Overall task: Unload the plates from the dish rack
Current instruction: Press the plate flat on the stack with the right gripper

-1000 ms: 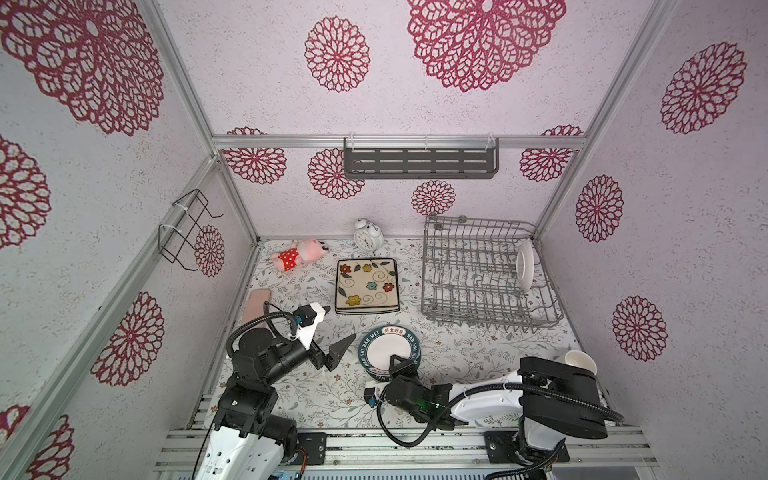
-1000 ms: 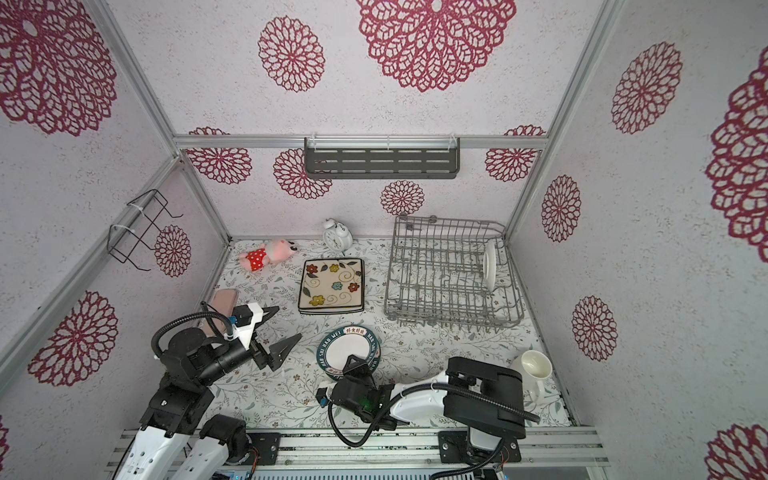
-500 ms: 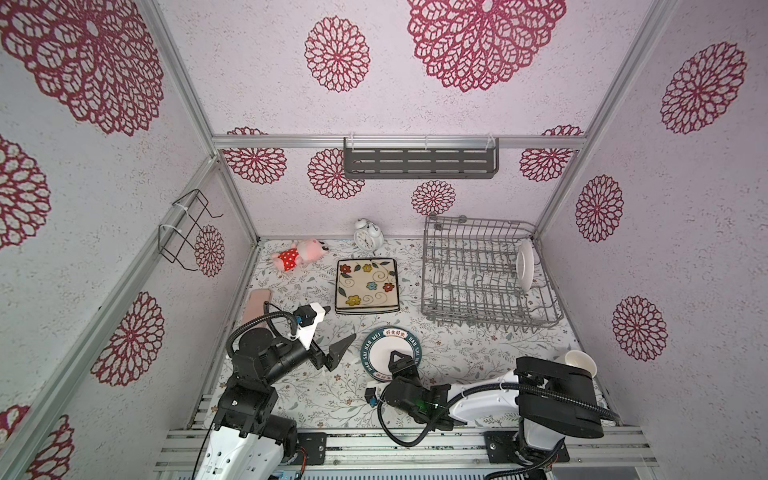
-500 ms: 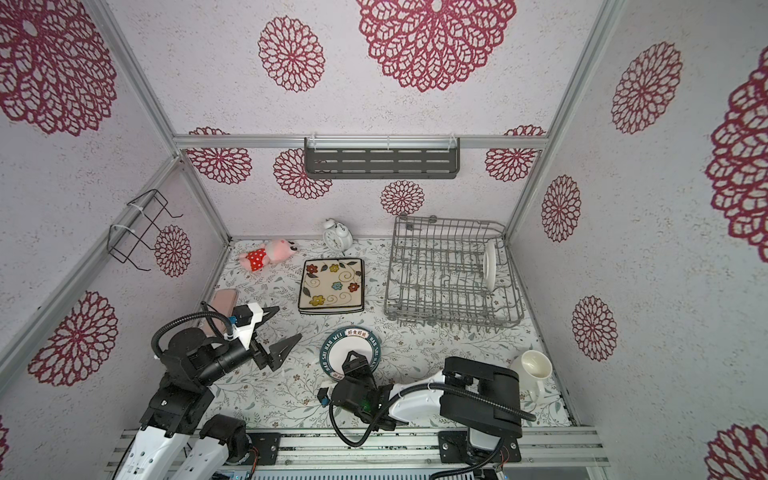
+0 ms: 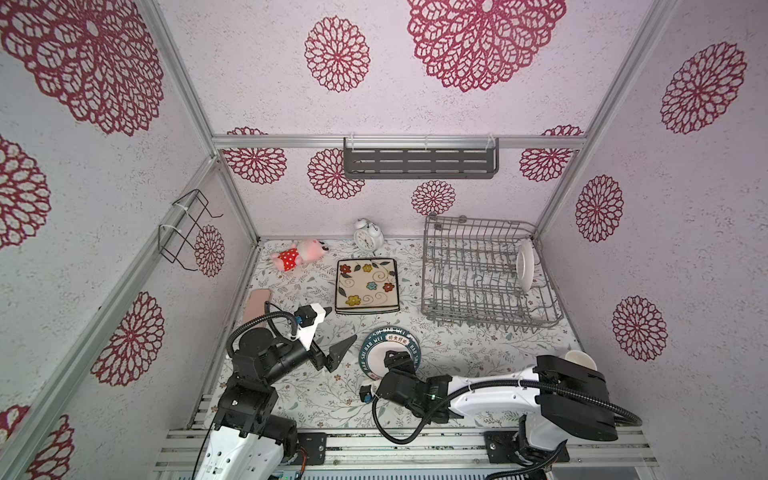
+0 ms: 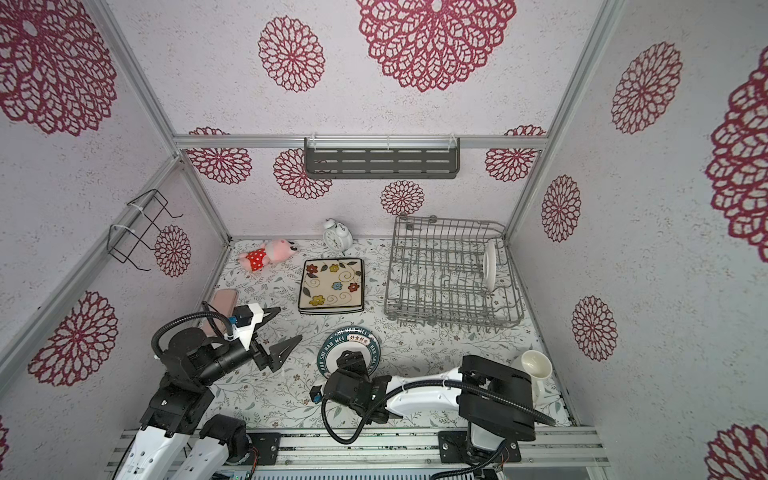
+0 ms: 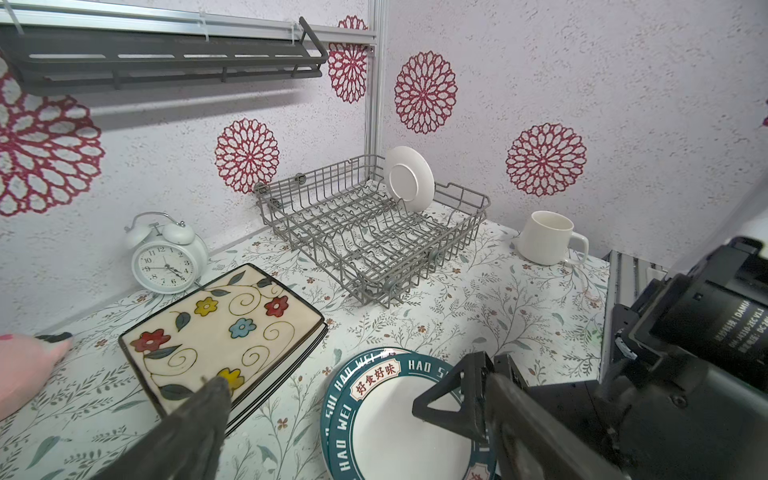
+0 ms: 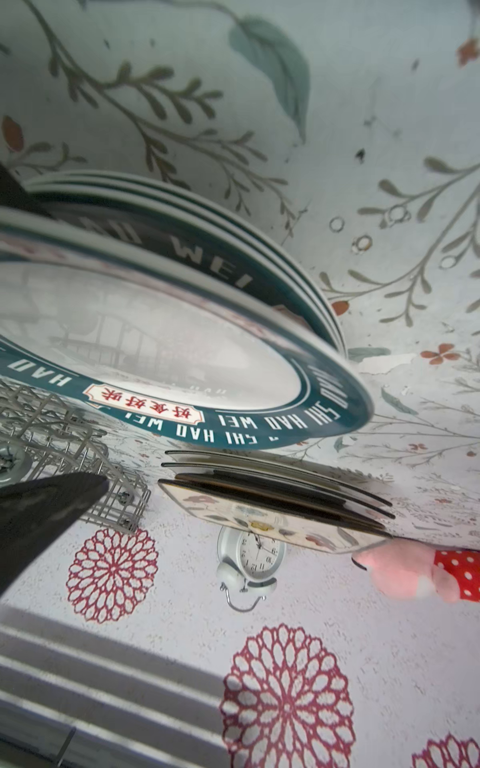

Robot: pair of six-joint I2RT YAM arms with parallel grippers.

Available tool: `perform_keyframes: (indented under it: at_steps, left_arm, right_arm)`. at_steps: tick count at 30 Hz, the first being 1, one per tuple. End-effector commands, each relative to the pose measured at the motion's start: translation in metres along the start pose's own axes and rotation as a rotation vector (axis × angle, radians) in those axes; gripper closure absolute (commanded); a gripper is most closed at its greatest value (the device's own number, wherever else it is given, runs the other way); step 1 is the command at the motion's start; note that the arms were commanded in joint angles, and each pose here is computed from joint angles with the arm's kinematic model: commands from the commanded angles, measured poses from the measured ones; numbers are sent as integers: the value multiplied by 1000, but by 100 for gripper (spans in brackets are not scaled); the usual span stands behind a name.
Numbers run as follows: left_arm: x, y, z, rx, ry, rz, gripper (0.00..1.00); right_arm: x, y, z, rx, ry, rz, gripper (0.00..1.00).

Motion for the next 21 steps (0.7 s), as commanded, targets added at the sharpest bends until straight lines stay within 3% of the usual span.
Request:
perform_keyframes:
  at_steps: [1, 21]
  left_arm:
    - [0, 0, 1, -9, -7, 9, 3]
    - [-1, 0, 2, -4, -2, 16, 3]
  right_arm:
    - [6, -3, 6, -52, -6, -83, 26]
    - [14, -9, 11, -59, -18, -229, 22]
Point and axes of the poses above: each gripper's point midway between its finger pads, its own x axis back along the fingers, its own y axis along the line the jaws close on, z = x × y, the point moved 6 cm from there along x, back along the fingers, and after that the axes turned 8 degrees about x, right-handed, at the moved point
